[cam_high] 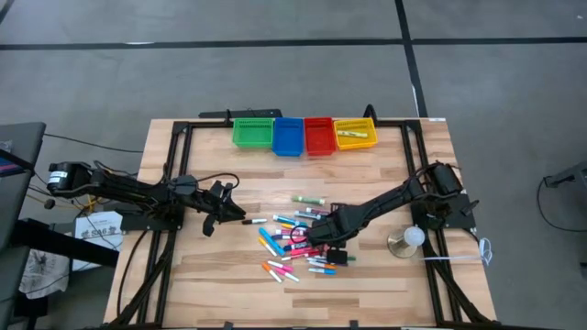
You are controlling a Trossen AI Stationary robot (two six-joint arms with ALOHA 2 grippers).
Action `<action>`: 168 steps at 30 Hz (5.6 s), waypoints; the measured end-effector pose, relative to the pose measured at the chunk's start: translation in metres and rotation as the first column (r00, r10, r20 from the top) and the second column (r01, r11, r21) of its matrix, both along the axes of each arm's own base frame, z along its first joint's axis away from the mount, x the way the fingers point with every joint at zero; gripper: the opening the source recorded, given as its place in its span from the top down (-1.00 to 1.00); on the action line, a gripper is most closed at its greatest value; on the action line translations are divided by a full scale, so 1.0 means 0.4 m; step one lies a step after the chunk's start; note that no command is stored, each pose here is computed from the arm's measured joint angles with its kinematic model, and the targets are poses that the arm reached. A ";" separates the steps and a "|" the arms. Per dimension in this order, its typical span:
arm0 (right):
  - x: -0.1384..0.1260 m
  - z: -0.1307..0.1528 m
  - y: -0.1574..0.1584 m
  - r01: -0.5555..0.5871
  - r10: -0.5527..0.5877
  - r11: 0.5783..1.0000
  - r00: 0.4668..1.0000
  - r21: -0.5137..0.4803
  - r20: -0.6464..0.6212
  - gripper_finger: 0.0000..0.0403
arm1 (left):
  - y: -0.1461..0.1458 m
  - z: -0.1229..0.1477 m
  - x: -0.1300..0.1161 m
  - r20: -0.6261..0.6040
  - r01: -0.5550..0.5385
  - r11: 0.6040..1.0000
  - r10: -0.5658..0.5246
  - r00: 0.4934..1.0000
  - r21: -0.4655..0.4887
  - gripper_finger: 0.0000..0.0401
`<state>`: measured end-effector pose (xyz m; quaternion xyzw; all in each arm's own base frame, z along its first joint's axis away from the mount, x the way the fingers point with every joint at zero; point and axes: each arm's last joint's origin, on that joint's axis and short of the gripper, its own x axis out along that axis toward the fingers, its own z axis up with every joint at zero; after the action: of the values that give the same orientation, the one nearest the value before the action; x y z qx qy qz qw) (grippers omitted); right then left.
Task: Pick & Place Markers
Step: Put the right large light blue highlighter pen into the yellow bin
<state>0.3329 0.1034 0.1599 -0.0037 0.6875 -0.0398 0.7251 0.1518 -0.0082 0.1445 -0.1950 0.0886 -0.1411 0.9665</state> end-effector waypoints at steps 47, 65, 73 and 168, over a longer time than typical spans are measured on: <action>-0.009 -0.071 -0.073 0.004 -0.004 1.000 1.000 0.008 -0.006 0.71 | 0.000 0.000 0.000 0.001 -0.003 1.000 0.003 1.000 0.000 0.67; 0.007 0.002 -0.047 -0.031 0.033 0.998 0.999 0.046 -0.031 0.70 | 0.000 0.000 0.000 0.001 -0.003 1.000 0.003 1.000 0.000 0.67; 0.056 0.080 -0.040 -0.078 0.074 0.995 0.995 0.064 0.066 0.70 | 0.000 0.000 0.000 0.001 -0.003 1.000 0.003 1.000 0.000 0.67; 0.228 0.425 -0.335 0.006 0.002 1.000 0.753 -0.011 0.658 0.70 | 0.006 0.101 -0.006 0.461 -0.279 0.953 0.196 0.866 0.119 0.67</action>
<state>0.4239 -0.0305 0.3301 0.0068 0.3885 -0.0434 0.9204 0.1493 -0.0058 0.1850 -0.0783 -0.1462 -0.0529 0.9847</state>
